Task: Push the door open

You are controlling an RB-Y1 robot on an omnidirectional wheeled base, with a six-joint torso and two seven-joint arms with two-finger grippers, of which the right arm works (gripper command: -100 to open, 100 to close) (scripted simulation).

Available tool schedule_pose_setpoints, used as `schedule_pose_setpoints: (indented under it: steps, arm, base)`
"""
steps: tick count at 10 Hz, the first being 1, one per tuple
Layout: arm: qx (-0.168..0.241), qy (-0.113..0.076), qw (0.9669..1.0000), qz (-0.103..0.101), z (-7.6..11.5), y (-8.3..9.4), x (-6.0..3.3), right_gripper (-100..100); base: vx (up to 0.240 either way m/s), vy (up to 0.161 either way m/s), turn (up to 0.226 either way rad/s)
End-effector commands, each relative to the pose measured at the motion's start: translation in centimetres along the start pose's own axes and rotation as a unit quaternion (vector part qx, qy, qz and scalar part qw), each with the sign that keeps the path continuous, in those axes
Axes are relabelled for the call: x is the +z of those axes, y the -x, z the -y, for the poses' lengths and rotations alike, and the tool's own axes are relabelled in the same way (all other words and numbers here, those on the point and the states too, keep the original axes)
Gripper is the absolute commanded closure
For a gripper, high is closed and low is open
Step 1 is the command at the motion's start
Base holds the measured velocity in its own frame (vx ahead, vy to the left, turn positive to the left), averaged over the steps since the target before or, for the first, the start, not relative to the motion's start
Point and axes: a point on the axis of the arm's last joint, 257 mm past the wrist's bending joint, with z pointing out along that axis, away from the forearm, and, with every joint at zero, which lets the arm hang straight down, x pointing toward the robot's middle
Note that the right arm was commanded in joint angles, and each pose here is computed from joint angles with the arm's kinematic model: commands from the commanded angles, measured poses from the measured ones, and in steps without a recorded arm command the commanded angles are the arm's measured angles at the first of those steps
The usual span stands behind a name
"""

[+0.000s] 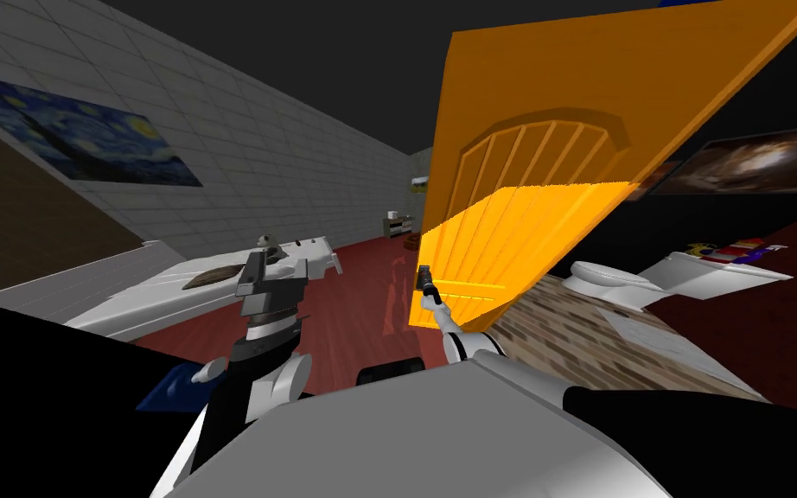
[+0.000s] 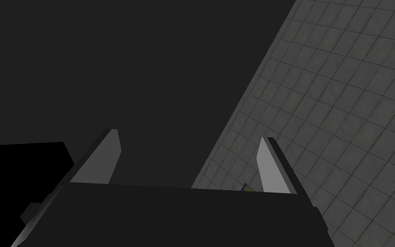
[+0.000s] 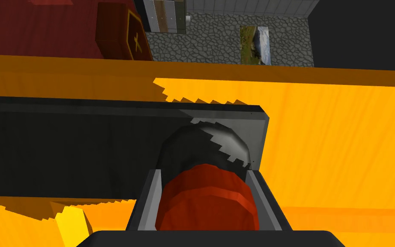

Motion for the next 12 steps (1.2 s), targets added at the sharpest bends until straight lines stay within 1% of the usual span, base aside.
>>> schedule_pose_setpoints:
  steps: [1,2,3,5,8,9,10,11,12]
  arm:
    - [-0.001,0.004,1.0,0.003,-0.1,0.2,0.13,100]
    - [-0.001,0.004,0.9998,0.018,-0.1,1.8,0.25,100]
    - [-0.001,0.004,0.9998,0.021,-0.1,2.1,0.27,100]
    - [0.001,0.004,0.9994,0.034,-0.1,3.4,0.3,100]
    - [0.004,0.003,0.9989,0.047,0.0,4.6,0.28,100]
    - [0.002,-0.001,0.999,0.044,0.4,4.4,0.15,100]
    - [0.003,0.002,0.9983,0.058,0.1,5.8,0.27,100]
    - [0.003,0.002,0.9981,0.061,0.1,6.1,0.26,100]
    - [0.003,0.002,0.9975,0.071,0.1,7.2,0.23,100]
  base:
    - [0.053,0.002,-0.005]
    - [0.136,0.041,-0.034]
    - [0.173,0.09,-0.055]
    - [0.171,0.103,-0.085]
    - [0.173,0.07,-0.05]
    - [0.079,0.026,-0.031]
    - [0.17,0.028,-0.049]
    - [0.203,0.055,-0.042]
    - [0.204,0.059,-0.052]
